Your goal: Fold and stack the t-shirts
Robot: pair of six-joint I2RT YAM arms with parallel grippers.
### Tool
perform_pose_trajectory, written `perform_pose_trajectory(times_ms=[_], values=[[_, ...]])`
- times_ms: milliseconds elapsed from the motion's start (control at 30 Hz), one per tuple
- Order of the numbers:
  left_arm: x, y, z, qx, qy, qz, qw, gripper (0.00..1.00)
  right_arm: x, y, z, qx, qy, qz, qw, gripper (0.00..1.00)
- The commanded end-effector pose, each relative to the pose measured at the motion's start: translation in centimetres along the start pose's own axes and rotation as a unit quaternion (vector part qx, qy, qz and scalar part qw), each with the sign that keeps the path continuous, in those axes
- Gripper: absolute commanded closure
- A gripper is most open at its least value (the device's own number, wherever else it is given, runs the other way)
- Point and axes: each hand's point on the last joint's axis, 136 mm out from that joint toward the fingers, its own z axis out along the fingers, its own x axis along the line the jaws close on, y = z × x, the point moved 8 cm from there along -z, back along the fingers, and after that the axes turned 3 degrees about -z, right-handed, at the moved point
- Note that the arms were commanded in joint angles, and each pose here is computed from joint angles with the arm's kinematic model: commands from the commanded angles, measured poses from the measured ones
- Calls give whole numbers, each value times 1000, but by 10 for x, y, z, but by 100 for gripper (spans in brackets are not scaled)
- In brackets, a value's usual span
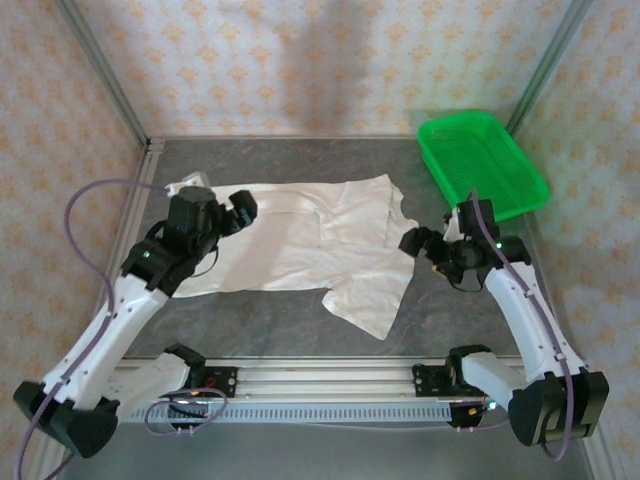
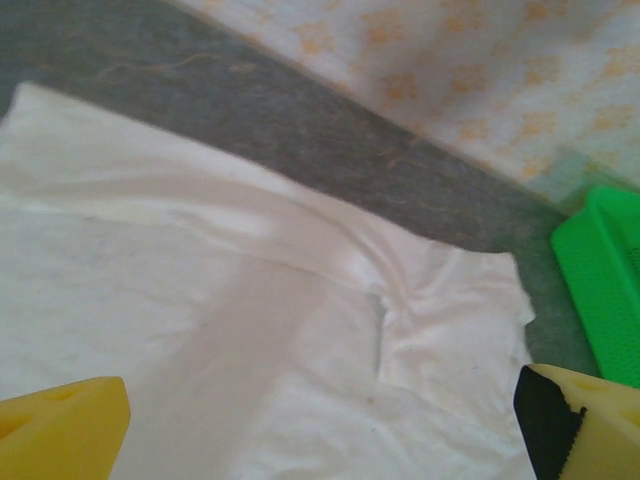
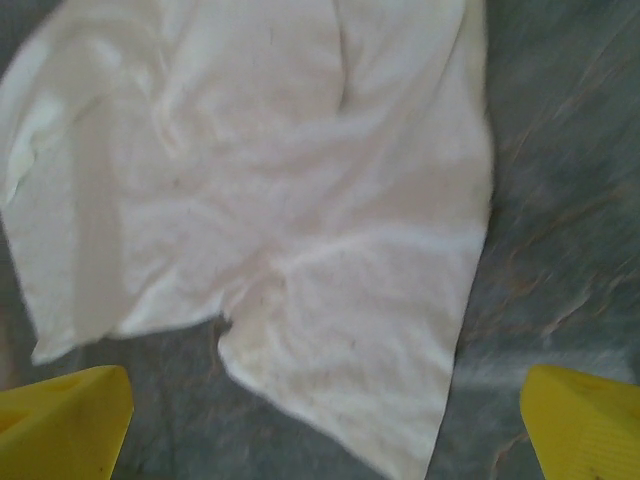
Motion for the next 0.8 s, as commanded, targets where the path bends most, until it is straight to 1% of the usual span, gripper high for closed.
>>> perform_pose_trajectory(times_ms=[0, 67, 133, 200, 267, 333, 500, 567, 667, 767], values=[[45, -23, -11, 38, 119, -10, 992, 0, 2, -34, 1, 82, 82, 35, 993, 0], [61, -34, -16, 60, 149, -29, 987, 0, -4, -51, 5, 115, 89, 52, 988, 3], [73, -46, -16, 83, 155, -52, 983, 0, -9, -69, 11, 158, 83, 60, 982, 6], [86, -58, -18, 100, 173, -77, 977, 0, -14, -90, 20, 197, 54, 44, 978, 9], [98, -67, -15, 112, 194, -89, 971, 0, -22, -106, 30, 219, 17, 37, 975, 16], [108, -76, -12, 124, 209, -101, 965, 0, -31, -116, 38, 227, -5, 44, 973, 25], [132, -89, -7, 140, 249, -119, 951, 1, -40, -124, 49, 224, -5, 59, 973, 35], [139, -89, -6, 143, 257, -129, 947, 1, -40, -126, 55, 232, -6, 64, 970, 42], [146, -90, -3, 160, 265, -140, 941, 1, -39, -130, 65, 239, -20, 64, 969, 46], [148, -88, 4, 169, 262, -137, 940, 1, -36, -132, 77, 238, -18, 63, 969, 47]])
